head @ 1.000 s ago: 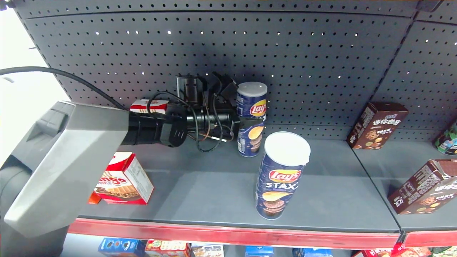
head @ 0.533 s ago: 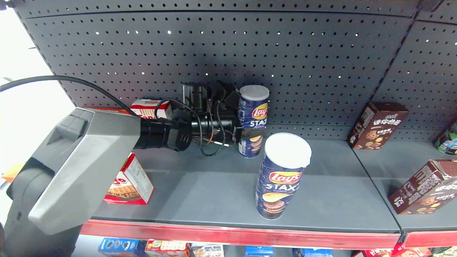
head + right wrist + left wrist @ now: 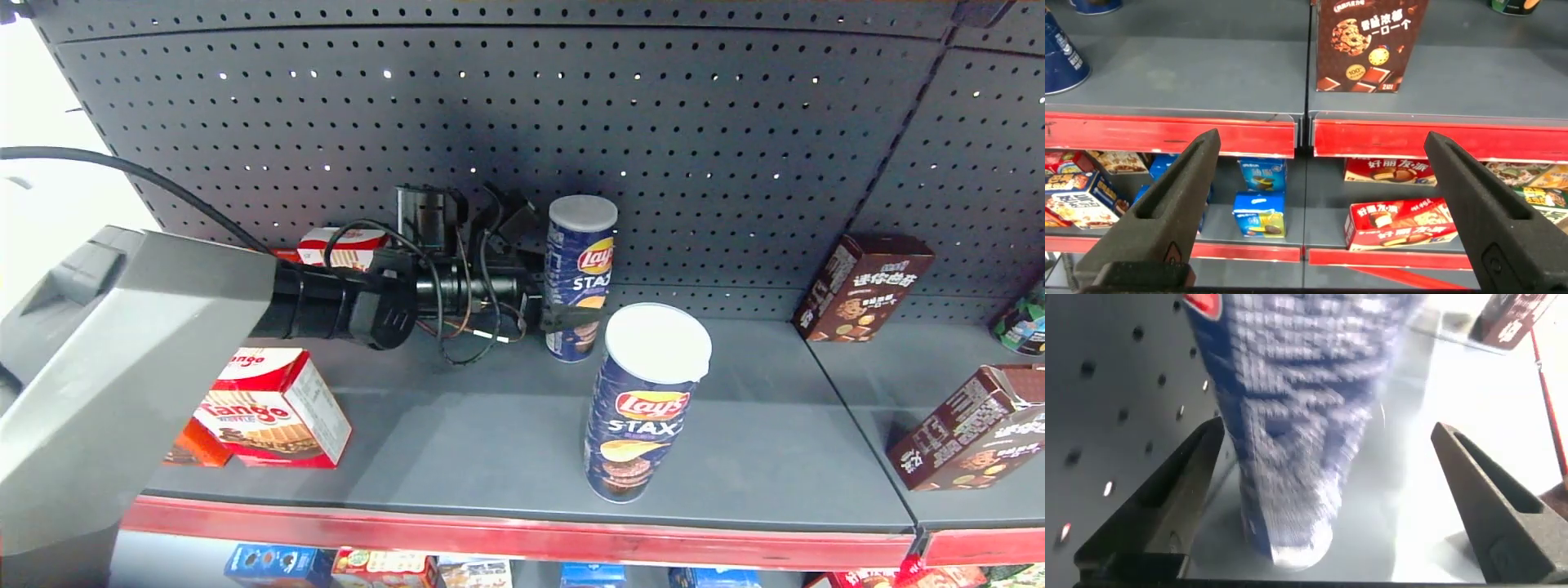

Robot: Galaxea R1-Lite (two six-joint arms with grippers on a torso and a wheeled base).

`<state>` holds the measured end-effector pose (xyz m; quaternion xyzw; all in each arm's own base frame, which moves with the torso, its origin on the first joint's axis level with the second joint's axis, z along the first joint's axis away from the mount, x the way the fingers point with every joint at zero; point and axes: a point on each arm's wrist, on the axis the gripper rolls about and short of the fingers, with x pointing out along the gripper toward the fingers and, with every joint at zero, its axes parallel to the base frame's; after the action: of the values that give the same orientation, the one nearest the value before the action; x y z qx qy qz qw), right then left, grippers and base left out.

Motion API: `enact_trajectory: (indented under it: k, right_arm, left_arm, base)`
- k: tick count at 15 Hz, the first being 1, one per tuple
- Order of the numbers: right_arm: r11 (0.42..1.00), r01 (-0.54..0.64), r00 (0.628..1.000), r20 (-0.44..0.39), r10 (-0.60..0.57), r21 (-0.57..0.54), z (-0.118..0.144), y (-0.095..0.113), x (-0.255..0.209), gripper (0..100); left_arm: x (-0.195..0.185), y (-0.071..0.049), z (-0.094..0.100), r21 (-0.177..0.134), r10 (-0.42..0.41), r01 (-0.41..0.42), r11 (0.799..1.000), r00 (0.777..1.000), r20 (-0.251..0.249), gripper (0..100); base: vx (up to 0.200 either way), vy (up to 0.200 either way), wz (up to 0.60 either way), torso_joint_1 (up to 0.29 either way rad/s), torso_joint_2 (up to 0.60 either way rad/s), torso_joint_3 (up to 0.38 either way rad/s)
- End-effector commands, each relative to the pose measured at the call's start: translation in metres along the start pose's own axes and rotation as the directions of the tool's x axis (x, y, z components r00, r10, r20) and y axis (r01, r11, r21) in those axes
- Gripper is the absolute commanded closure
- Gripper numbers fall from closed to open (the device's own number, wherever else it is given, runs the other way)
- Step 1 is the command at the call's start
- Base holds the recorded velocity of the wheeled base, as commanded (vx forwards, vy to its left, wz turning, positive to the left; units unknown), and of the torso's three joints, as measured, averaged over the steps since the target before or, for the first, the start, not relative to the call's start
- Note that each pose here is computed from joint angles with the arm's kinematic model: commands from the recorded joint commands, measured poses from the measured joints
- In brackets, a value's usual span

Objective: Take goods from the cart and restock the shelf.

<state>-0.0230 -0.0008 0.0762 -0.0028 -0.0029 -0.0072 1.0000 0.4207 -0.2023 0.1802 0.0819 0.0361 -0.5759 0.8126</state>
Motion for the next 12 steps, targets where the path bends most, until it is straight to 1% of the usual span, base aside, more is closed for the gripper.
enact_trajectory:
  k: [1,2,4,5,6,10,12]
  right_arm:
    - [1.000,-0.001,1.000,-0.001,0.001,0.000,0.0000,0.0000,0.0001,0]
    - [1.000,0.001,1.000,-0.001,-0.001,0.000,0.0000,0.0000,0.0001,0]
    - [1.000,0.001,1.000,-0.001,-0.001,0.000,0.0000,0.0000,0.0001,0]
    - [1.000,0.001,1.000,-0.001,-0.001,0.000,0.0000,0.0000,0.0001,0]
    - [1.000,-0.001,1.000,-0.001,0.001,0.000,0.0000,0.0000,0.0001,0]
    - [1.000,0.001,1.000,-0.001,-0.001,0.000,0.0000,0.0000,0.0001,0]
    - [1.000,-0.001,1.000,-0.001,0.001,0.000,0.0000,0.0000,0.0001,0]
  left_arm:
    - [-0.0162,-0.0132,0.0177,0.012,0.035,-0.035,0.999,0.999,-0.006,0]
    - [-0.0180,-0.0148,0.0156,0.013,0.065,-0.064,0.998,0.998,-0.026,0]
    - [-0.0171,-0.0161,0.0092,0.035,0.142,-0.139,0.990,0.988,-0.069,0]
    - [-0.0170,-0.0167,0.0081,0.039,0.161,-0.158,0.987,0.984,-0.078,0]
    - [-0.0165,-0.0170,0.0088,0.050,0.193,-0.189,0.981,0.977,-0.087,0]
    - [-0.0187,-0.0157,0.0091,0.062,0.277,-0.272,0.960,0.954,-0.110,0]
    - [-0.0248,-0.0177,0.0148,0.070,0.311,-0.304,0.950,0.944,-0.110,0]
  base:
    - [0.000,0.000,0.00,0.000,0.00,0.000]
    - [0.000,0.000,0.00,0.000,0.00,0.000]
    - [0.000,0.000,0.00,0.000,0.00,0.000]
    - [0.000,0.000,0.00,0.000,0.00,0.000]
    - [0.000,0.000,0.00,0.000,0.00,0.000]
    - [0.000,0.000,0.00,0.000,0.00,0.000]
    - [0.000,0.000,0.00,0.000,0.00,0.000]
